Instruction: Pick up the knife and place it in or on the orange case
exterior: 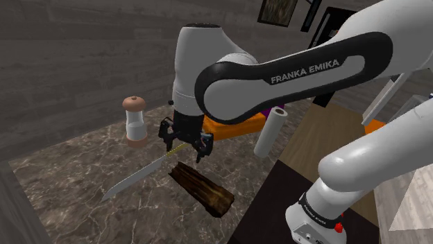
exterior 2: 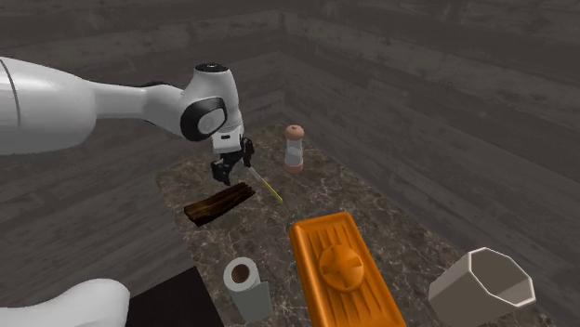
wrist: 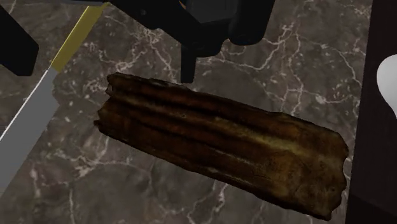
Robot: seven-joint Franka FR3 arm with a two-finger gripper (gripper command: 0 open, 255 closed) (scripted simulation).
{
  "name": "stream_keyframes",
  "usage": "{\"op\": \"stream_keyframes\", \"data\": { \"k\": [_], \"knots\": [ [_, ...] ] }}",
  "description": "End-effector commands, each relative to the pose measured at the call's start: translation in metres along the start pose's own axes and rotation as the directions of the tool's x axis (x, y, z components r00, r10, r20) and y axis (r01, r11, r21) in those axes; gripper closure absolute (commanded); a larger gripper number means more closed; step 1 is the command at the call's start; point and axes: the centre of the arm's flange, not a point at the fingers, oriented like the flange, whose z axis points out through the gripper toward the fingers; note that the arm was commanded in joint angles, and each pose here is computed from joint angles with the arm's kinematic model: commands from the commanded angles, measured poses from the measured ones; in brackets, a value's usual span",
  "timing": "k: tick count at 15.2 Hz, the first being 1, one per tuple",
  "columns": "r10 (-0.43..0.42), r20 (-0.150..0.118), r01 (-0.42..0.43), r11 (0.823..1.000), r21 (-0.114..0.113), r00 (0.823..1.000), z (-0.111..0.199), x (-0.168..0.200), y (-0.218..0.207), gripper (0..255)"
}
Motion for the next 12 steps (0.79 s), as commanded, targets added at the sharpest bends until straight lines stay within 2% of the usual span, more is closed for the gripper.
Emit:
{"op": "stream_keyframes", "data": {
  "k": [1, 3, 6, 12],
  "knots": [
    [0.102, 0.004, -0.102, 0.995, 0.004, 0.995, 0.012, -0.002, -0.023, 0],
    [0.190, 0.004, -0.190, 0.982, 0.004, 0.982, 0.023, -0.005, -0.047, 0],
    [0.320, 0.004, -0.320, 0.947, 0.004, 0.947, 0.039, -0.007, -0.083, 0],
    [0.325, 0.004, -0.325, 0.946, 0.004, 0.946, 0.066, -0.007, -0.084, 0]
  ]
}}
